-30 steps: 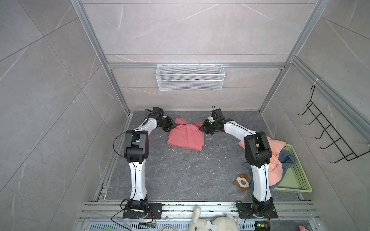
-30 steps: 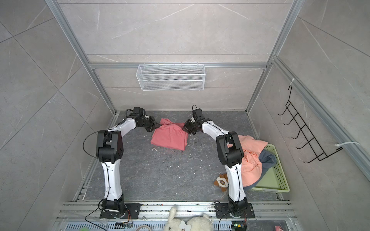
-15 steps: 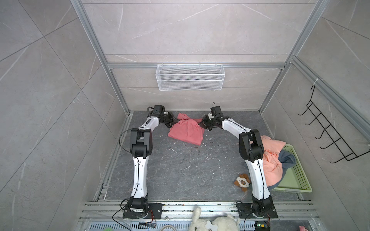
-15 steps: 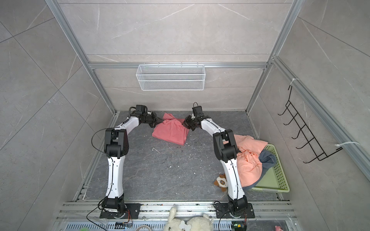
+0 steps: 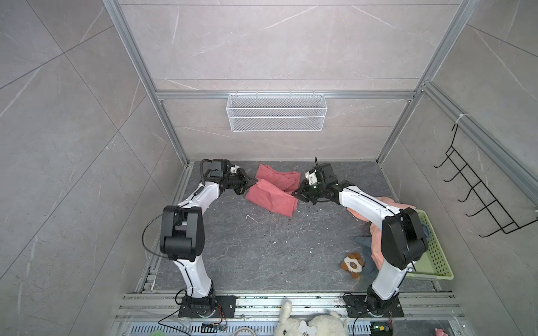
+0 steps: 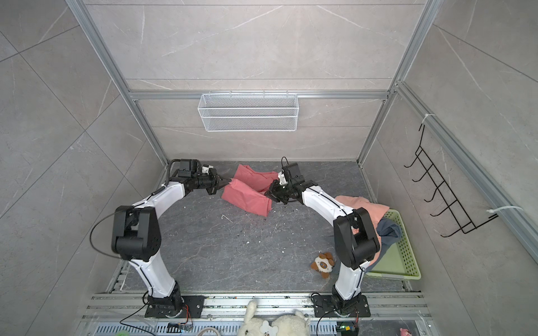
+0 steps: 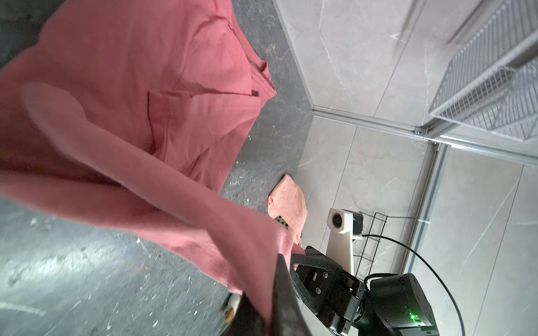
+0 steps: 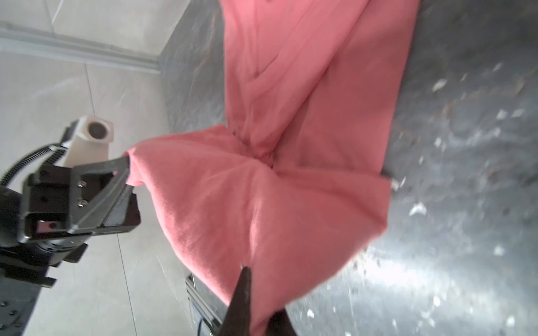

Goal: Fold and stack the t-shirts

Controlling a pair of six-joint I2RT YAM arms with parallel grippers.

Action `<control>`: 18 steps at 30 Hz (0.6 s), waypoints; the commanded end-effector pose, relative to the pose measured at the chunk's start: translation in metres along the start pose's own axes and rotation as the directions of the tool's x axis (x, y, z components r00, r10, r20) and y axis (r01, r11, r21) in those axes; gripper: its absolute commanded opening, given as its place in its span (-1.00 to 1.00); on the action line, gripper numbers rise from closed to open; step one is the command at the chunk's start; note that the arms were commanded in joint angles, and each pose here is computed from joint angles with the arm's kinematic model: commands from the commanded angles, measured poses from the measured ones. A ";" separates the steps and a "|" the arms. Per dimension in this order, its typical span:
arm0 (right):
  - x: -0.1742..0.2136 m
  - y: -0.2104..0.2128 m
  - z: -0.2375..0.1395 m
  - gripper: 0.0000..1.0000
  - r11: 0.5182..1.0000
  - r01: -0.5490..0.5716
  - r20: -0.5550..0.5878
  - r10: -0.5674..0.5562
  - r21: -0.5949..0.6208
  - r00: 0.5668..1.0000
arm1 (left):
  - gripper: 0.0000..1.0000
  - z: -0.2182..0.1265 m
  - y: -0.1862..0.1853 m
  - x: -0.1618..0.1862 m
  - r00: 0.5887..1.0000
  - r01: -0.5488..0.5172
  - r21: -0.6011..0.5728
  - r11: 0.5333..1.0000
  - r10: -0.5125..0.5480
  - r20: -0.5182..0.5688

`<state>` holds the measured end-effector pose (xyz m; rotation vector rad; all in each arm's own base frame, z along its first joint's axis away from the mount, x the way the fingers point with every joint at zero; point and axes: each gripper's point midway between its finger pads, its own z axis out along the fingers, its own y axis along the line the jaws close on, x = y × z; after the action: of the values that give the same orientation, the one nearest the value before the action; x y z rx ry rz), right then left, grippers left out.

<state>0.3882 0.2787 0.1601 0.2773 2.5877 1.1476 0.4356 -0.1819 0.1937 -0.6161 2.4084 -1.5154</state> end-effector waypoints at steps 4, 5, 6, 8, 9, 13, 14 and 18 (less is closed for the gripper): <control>0.069 -0.034 -0.014 -0.80 0.993 0.043 -0.080 -0.035 0.108 0.996 | -1.00 -0.023 0.029 0.069 1.000 -0.003 -0.078 0.997 0.002 -0.014; 0.080 -0.038 -0.019 -0.80 0.991 0.051 -0.089 -0.040 0.123 0.995 | -1.00 -0.026 0.034 0.082 1.000 -0.003 -0.096 0.995 0.001 -0.017; 0.089 -0.042 -0.024 -0.80 0.989 0.058 -0.097 -0.045 0.135 0.994 | -1.00 -0.029 0.040 0.094 1.000 0.002 -0.113 0.994 -0.003 -0.017; 0.103 -0.049 -0.032 -0.80 0.987 0.064 -0.110 -0.048 0.150 0.993 | -1.00 -0.035 0.050 0.115 1.000 0.013 -0.137 0.991 -0.015 -0.017; 0.112 -0.053 -0.037 -0.79 0.986 0.064 -0.119 -0.046 0.154 0.992 | -1.00 -0.039 0.057 0.125 1.000 0.024 -0.151 0.988 -0.027 -0.013; 0.144 -0.064 -0.055 -0.79 0.983 0.065 -0.156 -0.038 0.171 0.987 | -1.00 -0.063 0.080 0.160 0.998 0.068 -0.197 0.978 -0.065 0.019; 0.152 -0.068 -0.059 -0.79 0.982 0.064 -0.164 -0.034 0.176 0.986 | -1.00 -0.069 0.087 0.168 0.996 0.084 -0.210 0.974 -0.080 0.028; 0.176 -0.070 -0.079 -0.79 0.983 0.057 -0.183 -0.025 0.176 0.983 | -1.00 -0.092 0.099 0.192 0.991 0.124 -0.203 0.971 -0.113 0.064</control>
<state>0.2156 0.2433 0.1287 0.1242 2.7922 1.0139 0.2221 -0.1715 0.1532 -0.7313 2.5571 -1.3316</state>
